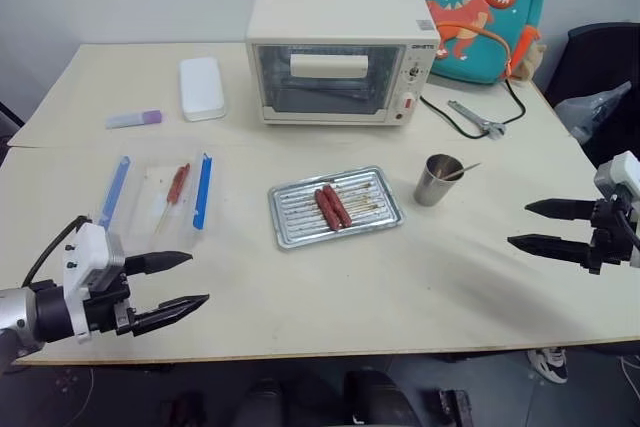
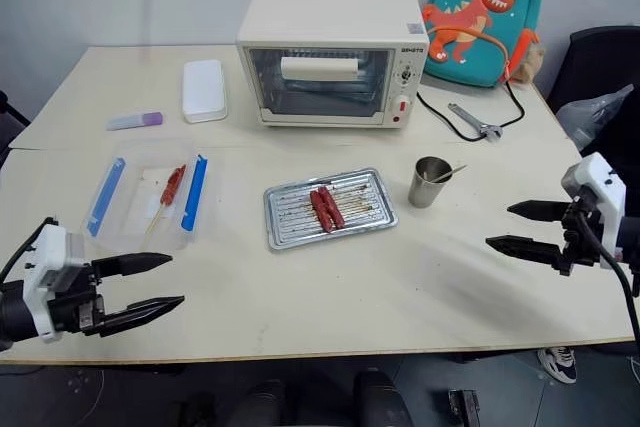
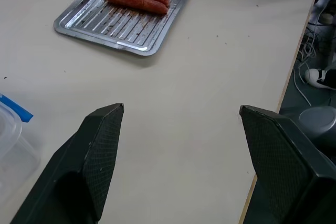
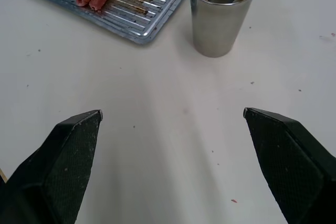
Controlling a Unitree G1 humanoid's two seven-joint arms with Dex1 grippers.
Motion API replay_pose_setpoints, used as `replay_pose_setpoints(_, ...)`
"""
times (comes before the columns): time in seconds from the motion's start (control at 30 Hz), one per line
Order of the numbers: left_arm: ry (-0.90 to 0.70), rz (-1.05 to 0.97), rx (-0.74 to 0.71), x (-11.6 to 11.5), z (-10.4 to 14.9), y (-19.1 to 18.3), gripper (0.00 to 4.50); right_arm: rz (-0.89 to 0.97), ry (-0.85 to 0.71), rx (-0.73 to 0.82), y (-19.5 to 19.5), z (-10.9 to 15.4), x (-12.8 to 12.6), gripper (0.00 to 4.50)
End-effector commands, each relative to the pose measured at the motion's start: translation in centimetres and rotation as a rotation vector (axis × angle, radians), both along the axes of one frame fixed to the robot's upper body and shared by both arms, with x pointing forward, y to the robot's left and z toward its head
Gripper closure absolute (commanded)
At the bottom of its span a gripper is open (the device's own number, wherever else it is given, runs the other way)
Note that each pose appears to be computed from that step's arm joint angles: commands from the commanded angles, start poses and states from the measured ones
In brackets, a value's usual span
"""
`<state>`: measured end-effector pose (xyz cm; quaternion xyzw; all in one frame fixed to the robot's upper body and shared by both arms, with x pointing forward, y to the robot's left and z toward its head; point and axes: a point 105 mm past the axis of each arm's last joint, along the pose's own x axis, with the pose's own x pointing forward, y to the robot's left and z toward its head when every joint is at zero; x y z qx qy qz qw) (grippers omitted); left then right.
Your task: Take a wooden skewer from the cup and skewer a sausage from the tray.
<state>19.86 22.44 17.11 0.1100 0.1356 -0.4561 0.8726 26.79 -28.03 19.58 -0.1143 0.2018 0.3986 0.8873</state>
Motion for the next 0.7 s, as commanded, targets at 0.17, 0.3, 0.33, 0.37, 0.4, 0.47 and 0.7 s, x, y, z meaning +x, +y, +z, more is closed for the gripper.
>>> replay_pose_setpoints(0.17, -0.007, 0.005, -0.007, -0.5, -0.8, -1.0, 0.78, 0.006, -0.082, -0.048, 0.9, 0.4, 0.4, 0.0)
replay_pose_setpoints(0.3, -0.028, 0.029, 0.005, 0.0, -1.0, -0.8, 0.78, -0.012, -0.091, -0.043, 1.0, 0.5, 0.7, 0.0)
replay_pose_setpoints(0.33, -0.042, 0.044, 0.003, 0.3, -0.9, -0.7, 0.78, -0.015, -0.086, -0.036, 1.1, 0.4, 0.7, 0.0)
replay_pose_setpoints(0.37, -0.05, 0.057, -0.008, 0.6, -0.7, -0.6, 0.78, -0.022, -0.086, -0.026, 1.2, 0.4, 0.7, 0.0)
replay_pose_setpoints(0.4, -0.054, 0.065, -0.023, 0.7, -0.6, -0.5, 0.78, -0.038, -0.083, -0.009, 1.2, 0.5, 0.8, 0.0)
replay_pose_setpoints(0.47, -0.054, 0.059, -0.057, 0.9, -0.3, -0.9, 0.42, -0.075, -0.097, 0.018, 1.3, 0.6, 1.2, 0.0)
replay_pose_setpoints(0.7, -0.14, 0.06, -0.176, 3.1, 0.6, -4.5, 0.05, -0.233, -0.168, 0.228, 2.9, 0.5, 2.4, 0.0)
